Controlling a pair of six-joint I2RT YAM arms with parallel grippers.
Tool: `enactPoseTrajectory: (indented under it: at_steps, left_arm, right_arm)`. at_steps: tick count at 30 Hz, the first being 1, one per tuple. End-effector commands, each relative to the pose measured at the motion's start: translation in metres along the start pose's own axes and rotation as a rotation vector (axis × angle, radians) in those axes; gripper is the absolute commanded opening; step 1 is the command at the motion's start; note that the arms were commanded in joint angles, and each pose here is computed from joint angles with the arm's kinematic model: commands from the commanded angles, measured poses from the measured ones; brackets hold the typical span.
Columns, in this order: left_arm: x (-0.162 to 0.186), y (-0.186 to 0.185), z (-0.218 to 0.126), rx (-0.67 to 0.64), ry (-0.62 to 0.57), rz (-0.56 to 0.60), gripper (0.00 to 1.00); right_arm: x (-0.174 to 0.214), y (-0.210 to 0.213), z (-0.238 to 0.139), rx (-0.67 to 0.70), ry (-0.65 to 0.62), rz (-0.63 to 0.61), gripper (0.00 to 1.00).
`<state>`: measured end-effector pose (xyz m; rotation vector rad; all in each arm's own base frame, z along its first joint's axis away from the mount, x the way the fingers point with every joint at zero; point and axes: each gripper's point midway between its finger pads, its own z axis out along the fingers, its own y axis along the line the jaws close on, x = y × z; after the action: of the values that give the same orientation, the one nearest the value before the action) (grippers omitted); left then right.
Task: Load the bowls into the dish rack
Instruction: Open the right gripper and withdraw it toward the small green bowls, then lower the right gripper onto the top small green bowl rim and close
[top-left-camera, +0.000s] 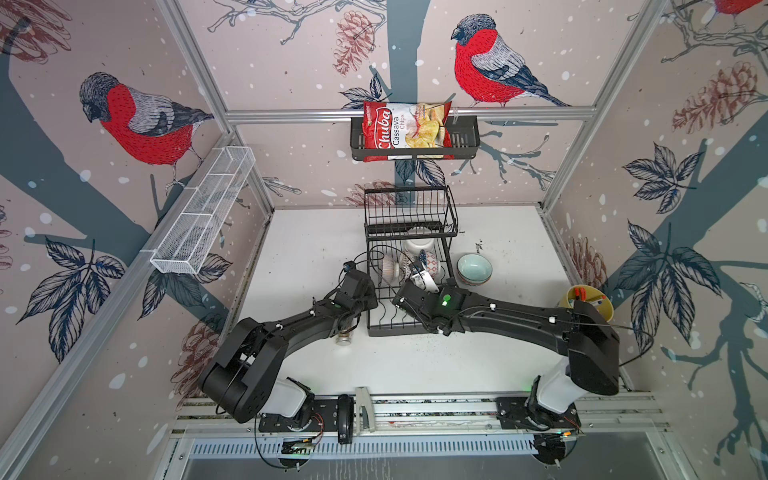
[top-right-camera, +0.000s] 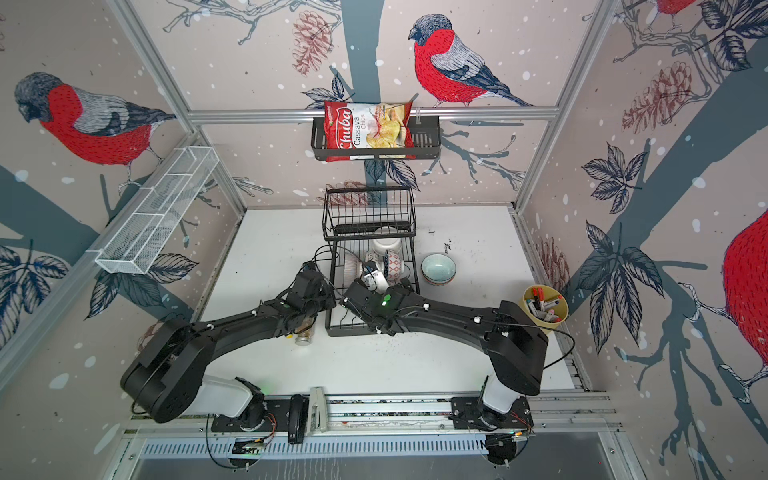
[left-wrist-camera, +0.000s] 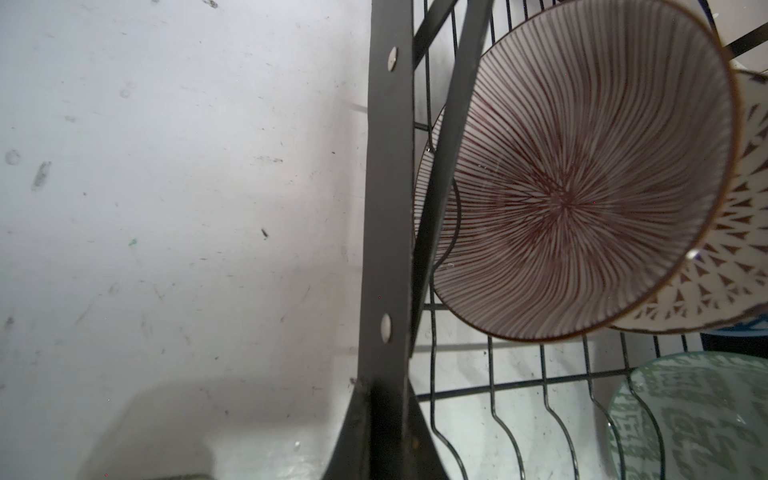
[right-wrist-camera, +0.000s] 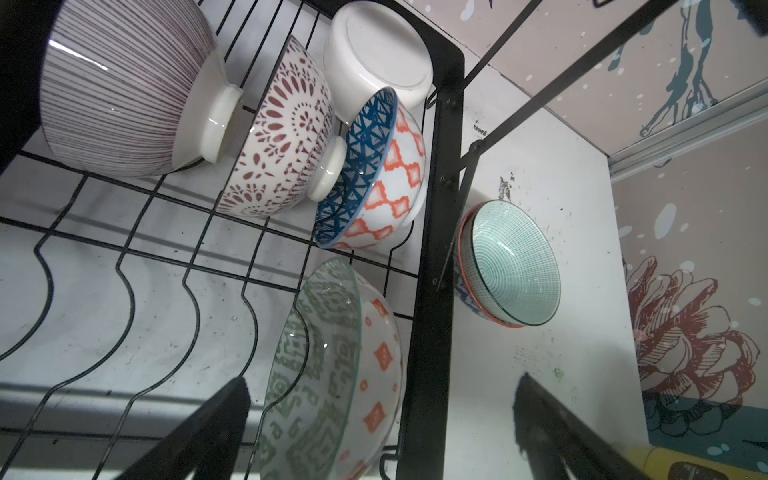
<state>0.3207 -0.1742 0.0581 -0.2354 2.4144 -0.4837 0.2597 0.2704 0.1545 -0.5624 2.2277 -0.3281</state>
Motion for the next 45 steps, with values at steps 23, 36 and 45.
enactPoseTrajectory:
  at_steps: [23,36,45]
  left_arm:
    - [0.013,-0.029,-0.001,0.165,0.089,-0.104,0.0]
    - [0.012,-0.031,-0.001,0.172,0.088,-0.108,0.0]
    - [0.013,-0.031,0.0,0.171,0.088,-0.108,0.0]
  right_arm:
    - [0.033,-0.105,0.025,-0.026,0.097,0.477,0.99]
    - [0.049,-0.146,0.047,0.008,0.141,0.624,0.99]
    - [0.054,-0.171,0.057,0.01,0.148,0.718,0.99]
